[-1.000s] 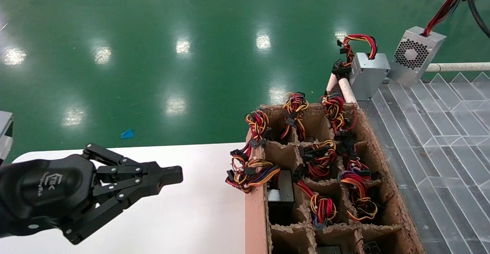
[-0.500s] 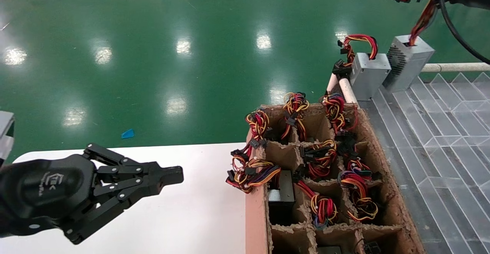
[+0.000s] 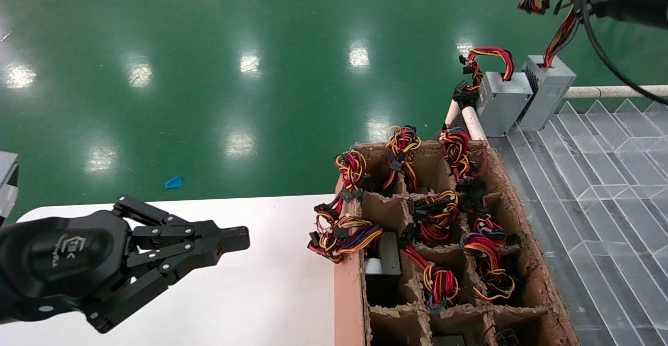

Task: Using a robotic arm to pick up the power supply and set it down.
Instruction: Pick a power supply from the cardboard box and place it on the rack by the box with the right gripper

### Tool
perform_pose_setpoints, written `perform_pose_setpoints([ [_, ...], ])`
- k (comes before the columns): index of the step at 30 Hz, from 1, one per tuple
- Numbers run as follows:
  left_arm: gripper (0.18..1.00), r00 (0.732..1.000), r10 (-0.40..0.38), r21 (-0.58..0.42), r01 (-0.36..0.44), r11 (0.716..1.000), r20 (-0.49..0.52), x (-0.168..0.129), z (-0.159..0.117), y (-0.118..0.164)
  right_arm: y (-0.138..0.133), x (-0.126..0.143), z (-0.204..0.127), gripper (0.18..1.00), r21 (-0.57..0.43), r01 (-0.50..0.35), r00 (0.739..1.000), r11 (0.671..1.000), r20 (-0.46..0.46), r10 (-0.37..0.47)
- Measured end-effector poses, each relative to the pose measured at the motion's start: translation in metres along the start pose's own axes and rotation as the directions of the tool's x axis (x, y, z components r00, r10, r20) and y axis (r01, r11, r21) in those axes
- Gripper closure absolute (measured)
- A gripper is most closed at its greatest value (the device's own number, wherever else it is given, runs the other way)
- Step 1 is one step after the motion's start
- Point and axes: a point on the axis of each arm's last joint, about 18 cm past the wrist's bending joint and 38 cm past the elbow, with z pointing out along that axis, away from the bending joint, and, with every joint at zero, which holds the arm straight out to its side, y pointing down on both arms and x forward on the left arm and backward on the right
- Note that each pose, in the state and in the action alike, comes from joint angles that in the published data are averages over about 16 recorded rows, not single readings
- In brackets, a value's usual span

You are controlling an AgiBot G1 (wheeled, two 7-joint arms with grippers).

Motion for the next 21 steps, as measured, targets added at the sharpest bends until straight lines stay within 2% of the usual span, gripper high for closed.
perform_pose_setpoints([
  [13, 0.993, 1.000, 0.000, 0.000, 0.000, 1.000, 0.000, 0.000, 0.000, 0.000, 0.013, -0.026, 0.008, 0.940, -0.017, -0.011, 0.999, 1.000, 0.049, 0.012],
  [21, 0.993, 1.000, 0.000, 0.000, 0.000, 1.000, 0.000, 0.000, 0.000, 0.000, 0.011, -0.031, 0.010, 0.936, -0.010, -0.009, 0.998, 1.000, 0.059, 0.009],
])
